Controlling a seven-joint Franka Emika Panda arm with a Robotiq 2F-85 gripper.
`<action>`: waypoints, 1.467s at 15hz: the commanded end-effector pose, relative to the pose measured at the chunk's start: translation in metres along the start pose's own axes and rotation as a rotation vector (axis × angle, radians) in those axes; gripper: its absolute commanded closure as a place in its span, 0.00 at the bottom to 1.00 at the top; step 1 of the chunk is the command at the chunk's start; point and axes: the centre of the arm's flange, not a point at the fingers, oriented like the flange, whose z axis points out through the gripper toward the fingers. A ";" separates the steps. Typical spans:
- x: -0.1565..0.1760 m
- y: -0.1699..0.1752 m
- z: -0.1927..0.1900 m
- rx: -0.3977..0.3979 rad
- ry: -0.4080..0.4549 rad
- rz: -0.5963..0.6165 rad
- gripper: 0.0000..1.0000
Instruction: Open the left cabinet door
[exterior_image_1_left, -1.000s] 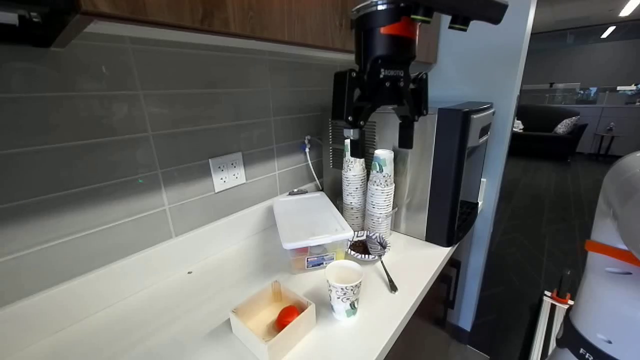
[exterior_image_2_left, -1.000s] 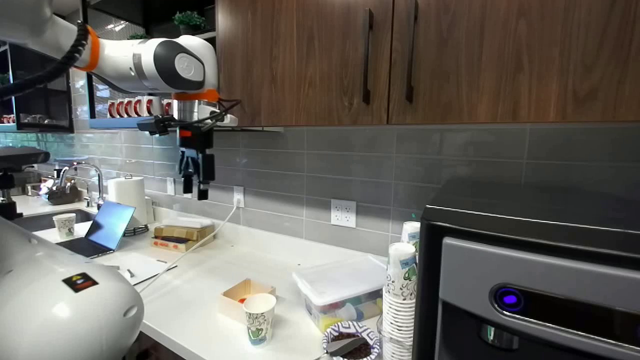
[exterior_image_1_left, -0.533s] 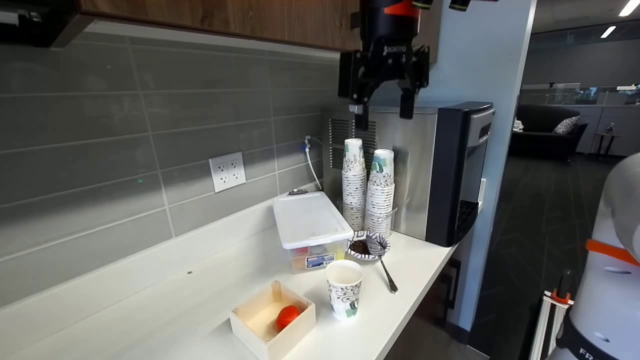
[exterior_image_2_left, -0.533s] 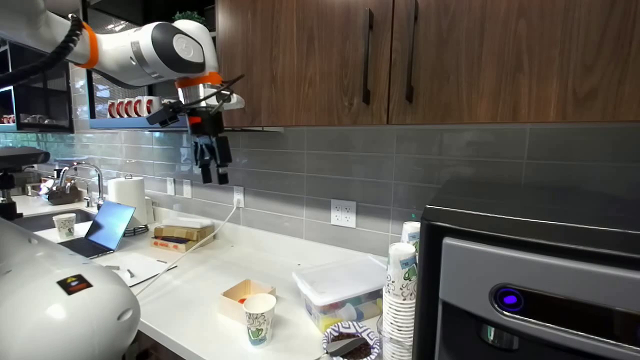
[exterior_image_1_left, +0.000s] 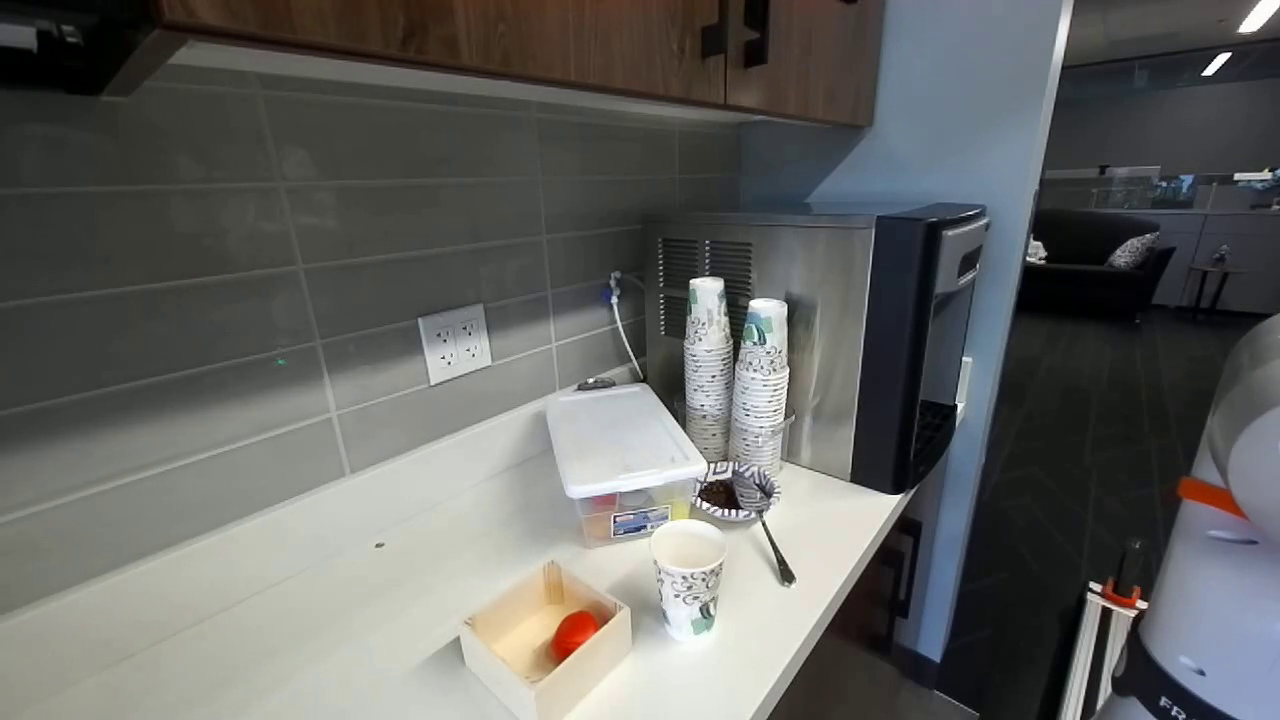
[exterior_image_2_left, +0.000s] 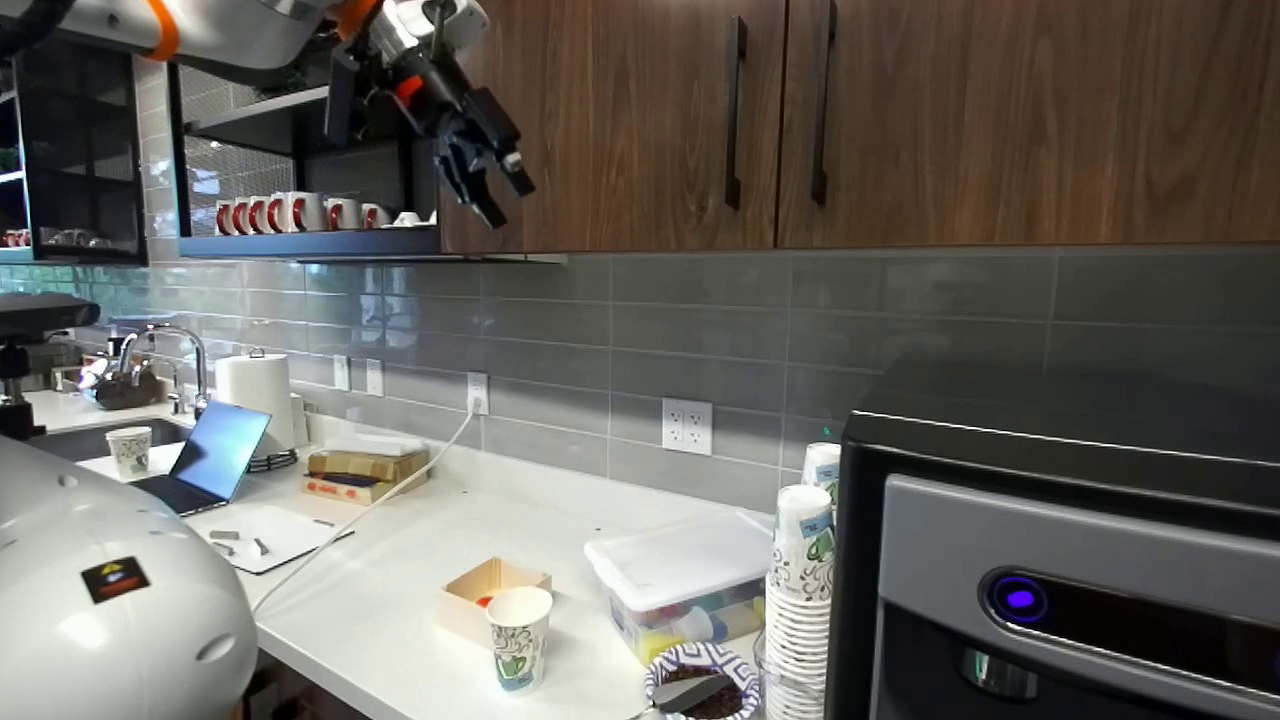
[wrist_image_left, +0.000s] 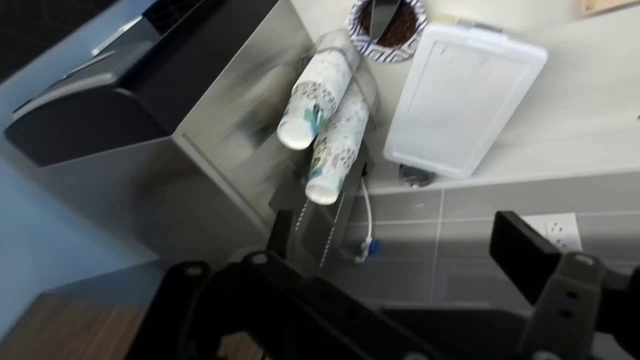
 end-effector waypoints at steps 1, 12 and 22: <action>0.044 0.026 -0.035 -0.098 0.168 0.021 0.00; 0.149 0.040 -0.016 -0.239 0.496 -0.049 0.00; 0.197 0.067 0.031 -0.215 0.579 -0.040 0.00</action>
